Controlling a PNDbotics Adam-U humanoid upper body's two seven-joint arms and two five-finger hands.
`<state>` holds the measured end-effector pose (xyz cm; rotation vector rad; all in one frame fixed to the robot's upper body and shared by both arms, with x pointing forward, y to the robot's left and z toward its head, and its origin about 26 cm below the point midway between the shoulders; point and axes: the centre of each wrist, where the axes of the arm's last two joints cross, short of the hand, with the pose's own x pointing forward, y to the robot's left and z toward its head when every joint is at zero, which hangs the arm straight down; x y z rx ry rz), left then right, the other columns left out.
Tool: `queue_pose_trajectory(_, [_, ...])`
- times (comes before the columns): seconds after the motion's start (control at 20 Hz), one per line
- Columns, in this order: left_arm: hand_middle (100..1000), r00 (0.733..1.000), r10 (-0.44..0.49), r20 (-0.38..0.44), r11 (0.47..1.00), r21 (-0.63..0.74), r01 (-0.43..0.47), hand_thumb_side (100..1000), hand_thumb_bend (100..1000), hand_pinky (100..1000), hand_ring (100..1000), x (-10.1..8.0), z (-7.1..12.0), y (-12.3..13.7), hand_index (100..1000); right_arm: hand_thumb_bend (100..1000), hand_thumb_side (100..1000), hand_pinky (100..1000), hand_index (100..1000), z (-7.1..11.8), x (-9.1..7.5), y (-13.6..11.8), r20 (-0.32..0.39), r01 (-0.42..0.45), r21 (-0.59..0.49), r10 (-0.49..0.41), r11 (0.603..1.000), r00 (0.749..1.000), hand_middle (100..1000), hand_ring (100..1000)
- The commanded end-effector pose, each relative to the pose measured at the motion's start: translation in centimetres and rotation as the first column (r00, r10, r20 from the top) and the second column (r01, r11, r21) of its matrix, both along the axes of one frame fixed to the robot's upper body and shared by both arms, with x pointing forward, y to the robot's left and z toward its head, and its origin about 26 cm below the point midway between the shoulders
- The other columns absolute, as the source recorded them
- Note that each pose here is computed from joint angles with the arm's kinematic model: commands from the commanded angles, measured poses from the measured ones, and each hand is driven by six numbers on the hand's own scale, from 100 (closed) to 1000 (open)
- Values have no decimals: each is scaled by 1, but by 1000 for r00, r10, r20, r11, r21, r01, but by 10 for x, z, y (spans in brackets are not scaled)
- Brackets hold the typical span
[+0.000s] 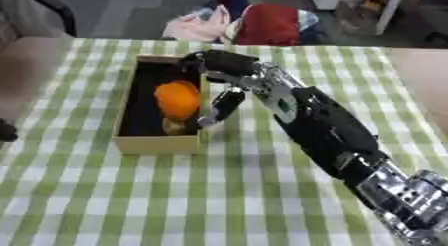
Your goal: Pick up objects on the table and place them in the box.
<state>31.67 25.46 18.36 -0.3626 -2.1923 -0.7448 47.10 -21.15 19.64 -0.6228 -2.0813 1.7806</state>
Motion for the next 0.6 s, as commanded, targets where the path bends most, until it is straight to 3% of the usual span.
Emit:
queue_pose_trajectory(0.05, [620, 1000, 10, 17, 1000, 9, -10, 651, 100, 693, 674, -1, 5, 3, 776, 670, 640, 714, 955, 33, -6, -7, 88, 5, 41, -9, 999, 996, 806, 869])
queue_pose_trajectory(0.2, [620, 1000, 24, 11, 1000, 9, -24, 653, 100, 693, 674, -1, 3, 6, 776, 653, 593, 715, 953, 51, -16, -11, 121, -11, 75, 2, 997, 993, 814, 872])
queue_pose_trajectory(0.3, [620, 999, 40, 3, 999, 9, -40, 654, 100, 693, 675, -2, 0, 9, 776, 612, 507, 712, 944, 60, -25, -17, 123, -24, 119, 10, 993, 992, 796, 877])
queue_pose_trajectory(0.4, [620, 998, 63, -5, 998, 9, -63, 655, 100, 693, 675, -2, -3, 13, 776, 471, 442, 709, 925, 66, -36, -24, 96, -41, 183, 24, 982, 995, 769, 888])
queue_pose_trajectory(0.5, [620, 995, 95, -13, 995, 8, -95, 656, 100, 693, 678, -3, -6, 18, 775, 248, 441, 707, 899, 69, -49, -32, 38, -60, 279, 52, 958, 998, 737, 904])
queue_pose_trajectory(0.6, [620, 992, 128, -22, 992, 2, -128, 657, 100, 693, 682, -3, -9, 23, 774, 147, 465, 708, 876, 68, -65, -38, -53, -64, 391, 92, 918, 994, 710, 922])
